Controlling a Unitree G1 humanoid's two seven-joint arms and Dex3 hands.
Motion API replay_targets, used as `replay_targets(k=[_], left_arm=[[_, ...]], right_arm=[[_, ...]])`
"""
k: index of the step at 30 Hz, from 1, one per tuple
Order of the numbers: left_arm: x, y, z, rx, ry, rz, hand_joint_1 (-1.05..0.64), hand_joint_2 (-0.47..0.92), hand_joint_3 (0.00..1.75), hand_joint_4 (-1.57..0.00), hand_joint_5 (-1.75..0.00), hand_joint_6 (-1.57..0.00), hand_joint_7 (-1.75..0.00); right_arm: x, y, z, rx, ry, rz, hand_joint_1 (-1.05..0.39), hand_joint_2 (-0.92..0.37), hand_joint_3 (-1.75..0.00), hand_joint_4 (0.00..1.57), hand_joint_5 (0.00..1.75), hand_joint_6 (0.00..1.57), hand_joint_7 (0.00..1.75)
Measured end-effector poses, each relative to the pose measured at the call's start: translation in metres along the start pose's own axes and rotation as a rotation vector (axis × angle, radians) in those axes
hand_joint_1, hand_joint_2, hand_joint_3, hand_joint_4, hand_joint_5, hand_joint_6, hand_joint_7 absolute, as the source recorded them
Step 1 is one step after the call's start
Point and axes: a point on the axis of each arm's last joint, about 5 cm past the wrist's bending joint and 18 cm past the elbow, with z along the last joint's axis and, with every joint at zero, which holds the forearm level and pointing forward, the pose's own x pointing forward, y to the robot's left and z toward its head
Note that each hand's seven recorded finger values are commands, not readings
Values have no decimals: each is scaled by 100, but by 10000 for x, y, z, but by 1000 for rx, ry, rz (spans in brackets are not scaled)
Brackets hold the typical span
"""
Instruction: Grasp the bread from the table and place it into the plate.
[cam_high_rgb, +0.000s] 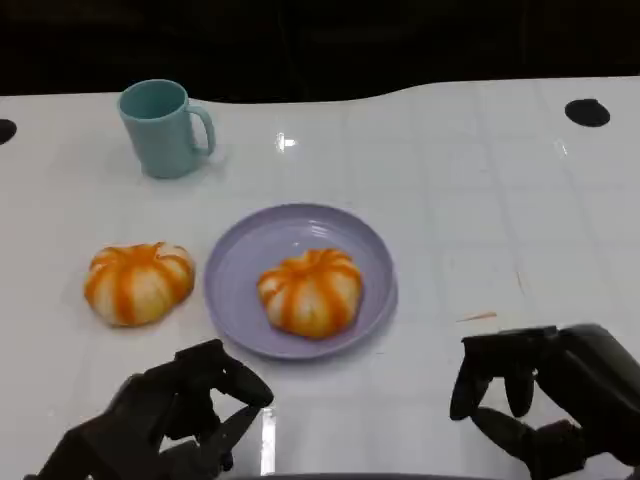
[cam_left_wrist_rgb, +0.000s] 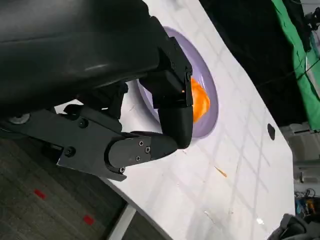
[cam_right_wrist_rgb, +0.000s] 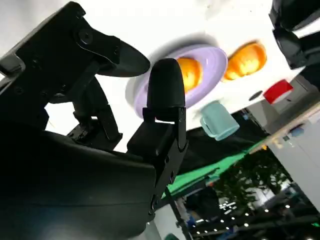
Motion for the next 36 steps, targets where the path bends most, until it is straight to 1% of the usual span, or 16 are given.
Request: replay_targets(k=[6, 11, 16, 21, 29, 36], left_arm=[[14, 13, 12, 6, -6, 1, -31, 88, 54, -71, -175, -61, -130], [21, 18, 8, 8, -5, 0, -31, 88, 54, -71, -175, -62, -130], [23, 20, -10, 8, -1, 0, -31, 87, 54, -72, -175, -62, -130], [21, 26, -32, 12, 3, 0, -31, 87, 54, -72, -175, -63, -129], [22, 37, -41, -2, -5, -1, -31, 86, 53, -73, -175, -64, -128], [24, 51, -40, 1, -5, 3, -31, 86, 53, -73, -175, -65, -127]], right_arm=[[-13, 37, -32, -17, 26, -27, -1, -31, -114, 88, 174, 81, 130], [-27, 64, -70, -33, 48, -32, 1, -31, -115, 90, 175, 82, 130], [-41, 93, -105, -47, 64, -32, 0, -30, -113, 90, 175, 83, 130], [-45, 110, -119, -57, 66, -28, -2, -28, -114, 91, 175, 84, 129], [-33, 127, -110, -48, 64, -31, -1, -27, -114, 93, 175, 85, 130], [-25, 129, -108, -50, 69, -30, -2, -27, -115, 94, 175, 85, 130]])
